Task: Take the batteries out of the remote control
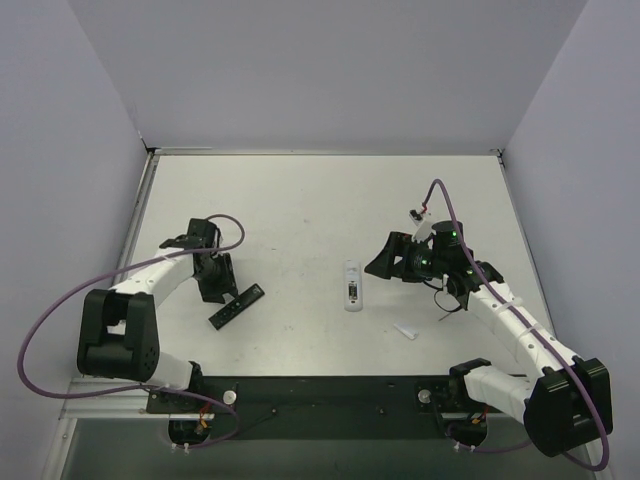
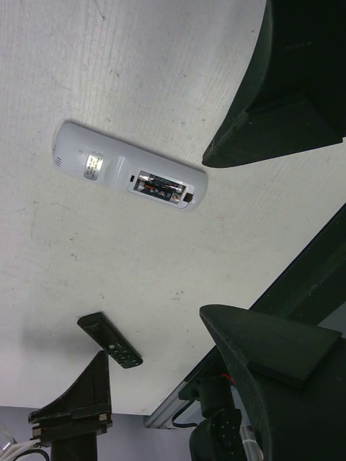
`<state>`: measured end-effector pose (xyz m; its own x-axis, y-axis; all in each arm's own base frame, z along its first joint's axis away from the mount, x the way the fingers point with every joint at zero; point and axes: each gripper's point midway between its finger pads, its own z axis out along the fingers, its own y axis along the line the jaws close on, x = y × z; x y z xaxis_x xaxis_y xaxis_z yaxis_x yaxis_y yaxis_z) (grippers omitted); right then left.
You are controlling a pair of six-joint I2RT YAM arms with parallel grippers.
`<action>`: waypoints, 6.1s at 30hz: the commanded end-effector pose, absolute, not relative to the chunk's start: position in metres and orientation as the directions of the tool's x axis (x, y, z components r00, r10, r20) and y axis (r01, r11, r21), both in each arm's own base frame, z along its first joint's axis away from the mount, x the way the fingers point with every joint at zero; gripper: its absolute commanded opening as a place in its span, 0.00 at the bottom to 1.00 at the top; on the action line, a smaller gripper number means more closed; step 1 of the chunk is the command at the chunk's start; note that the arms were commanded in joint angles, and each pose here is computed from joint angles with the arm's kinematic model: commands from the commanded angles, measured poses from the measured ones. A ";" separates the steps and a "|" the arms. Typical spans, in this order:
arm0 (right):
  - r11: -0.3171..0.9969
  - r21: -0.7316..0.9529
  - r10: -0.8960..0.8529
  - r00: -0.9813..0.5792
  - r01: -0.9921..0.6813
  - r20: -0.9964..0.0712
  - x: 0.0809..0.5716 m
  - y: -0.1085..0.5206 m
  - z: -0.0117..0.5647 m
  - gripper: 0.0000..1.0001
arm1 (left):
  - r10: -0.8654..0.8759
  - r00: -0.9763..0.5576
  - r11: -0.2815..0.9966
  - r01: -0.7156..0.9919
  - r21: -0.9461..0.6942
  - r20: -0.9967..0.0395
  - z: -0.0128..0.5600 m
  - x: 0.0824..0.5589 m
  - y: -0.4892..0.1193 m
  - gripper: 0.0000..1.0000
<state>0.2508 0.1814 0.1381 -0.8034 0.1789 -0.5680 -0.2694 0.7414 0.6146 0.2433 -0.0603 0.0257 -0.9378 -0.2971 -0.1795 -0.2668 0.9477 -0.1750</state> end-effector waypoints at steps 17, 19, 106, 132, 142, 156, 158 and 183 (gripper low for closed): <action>0.727 0.623 0.192 -0.784 -0.291 -0.590 0.250 0.180 0.147 0.71 | 0.446 -0.831 0.869 0.491 -0.063 -0.332 0.067 0.275 -0.130 0.67; 0.726 0.622 0.190 -0.783 -0.294 -0.592 0.250 0.180 0.147 0.71 | 0.489 -0.832 0.853 0.519 -0.057 -0.263 0.056 0.270 -0.126 0.67; 0.012 0.724 0.078 -0.721 -0.690 -0.688 0.192 0.346 0.196 0.39 | 0.013 -0.760 0.005 0.650 -0.760 -0.650 0.237 0.239 -0.282 0.00; 0.208 0.849 0.156 -0.841 -0.485 -0.518 0.219 0.336 0.173 0.00 | -0.056 -0.696 0.248 0.684 -0.686 -0.715 0.239 0.272 -0.263 0.82; 0.499 0.863 0.341 -0.895 -0.085 -0.286 0.265 0.306 0.142 0.00 | 0.045 -0.503 0.643 0.676 -0.361 -0.863 0.216 0.266 -0.235 0.72; 0.503 0.857 0.497 -0.848 0.111 -0.182 0.291 0.305 0.145 0.00 | 0.184 -0.546 0.687 0.666 -0.291 -0.817 0.155 0.239 -0.283 0.73; 0.503 0.857 0.496 -0.849 0.113 -0.179 0.289 0.306 0.147 0.00 | 0.185 -0.537 0.692 0.666 -0.279 -0.823 0.154 0.243 -0.284 0.72; 0.516 0.842 0.531 -0.829 0.155 -0.173 0.279 0.302 0.147 0.00 | 0.132 -0.547 0.670 0.664 -0.333 -0.827 0.156 0.262 -0.321 0.67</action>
